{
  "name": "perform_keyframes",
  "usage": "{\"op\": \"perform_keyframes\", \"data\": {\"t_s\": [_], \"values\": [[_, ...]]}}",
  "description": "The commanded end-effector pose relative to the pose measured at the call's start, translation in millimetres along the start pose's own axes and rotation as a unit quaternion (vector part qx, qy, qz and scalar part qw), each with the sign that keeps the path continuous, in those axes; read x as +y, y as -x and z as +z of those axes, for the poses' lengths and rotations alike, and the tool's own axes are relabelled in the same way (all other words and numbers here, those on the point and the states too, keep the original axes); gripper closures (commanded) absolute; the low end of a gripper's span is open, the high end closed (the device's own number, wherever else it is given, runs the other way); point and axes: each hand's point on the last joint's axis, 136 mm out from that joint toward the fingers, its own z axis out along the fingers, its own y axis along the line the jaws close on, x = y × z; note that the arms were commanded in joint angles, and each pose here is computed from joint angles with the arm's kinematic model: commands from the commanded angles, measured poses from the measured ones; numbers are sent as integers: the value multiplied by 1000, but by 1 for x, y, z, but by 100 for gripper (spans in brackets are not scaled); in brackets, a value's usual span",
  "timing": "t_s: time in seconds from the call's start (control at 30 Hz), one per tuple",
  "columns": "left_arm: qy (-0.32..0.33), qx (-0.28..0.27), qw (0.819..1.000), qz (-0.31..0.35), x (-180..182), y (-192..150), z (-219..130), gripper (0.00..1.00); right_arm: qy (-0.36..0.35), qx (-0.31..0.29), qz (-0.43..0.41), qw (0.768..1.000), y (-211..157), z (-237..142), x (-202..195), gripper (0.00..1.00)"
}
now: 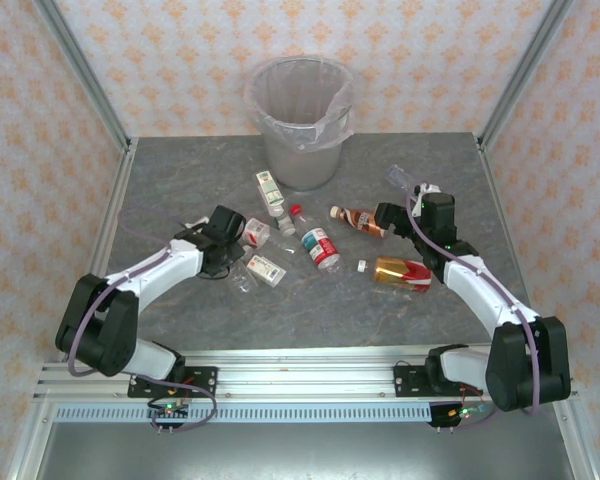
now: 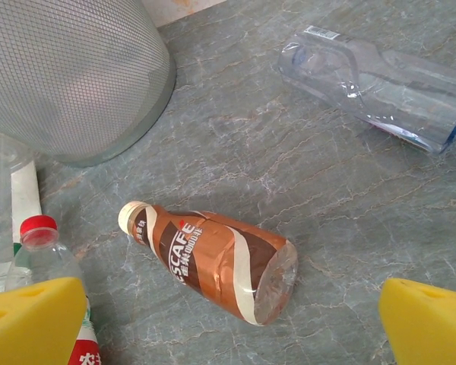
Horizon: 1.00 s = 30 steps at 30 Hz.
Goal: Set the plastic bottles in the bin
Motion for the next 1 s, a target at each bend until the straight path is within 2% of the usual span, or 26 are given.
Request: {"op": "perform_keyframes", "data": {"t_s": [0.0,0.2,0.53,0.77,0.97], "values": [[-30,-66,997,26,-14,30,-32,47,-3,-20,-6,1000,17,-7,5,1],[-144,-130,980,52,-62,66,-85,48,-8,-49,20,999,30,-17,5,1],[-282,-206,930,114,-166,126,-167,48,-13,-72,45,996,36,-28,3,1],[-339,-265,893,133,-243,179,-219,48,9,-82,52,995,34,-39,9,1],[-352,-318,872,122,-291,219,-237,48,25,-85,52,995,30,-48,13,1]]}}
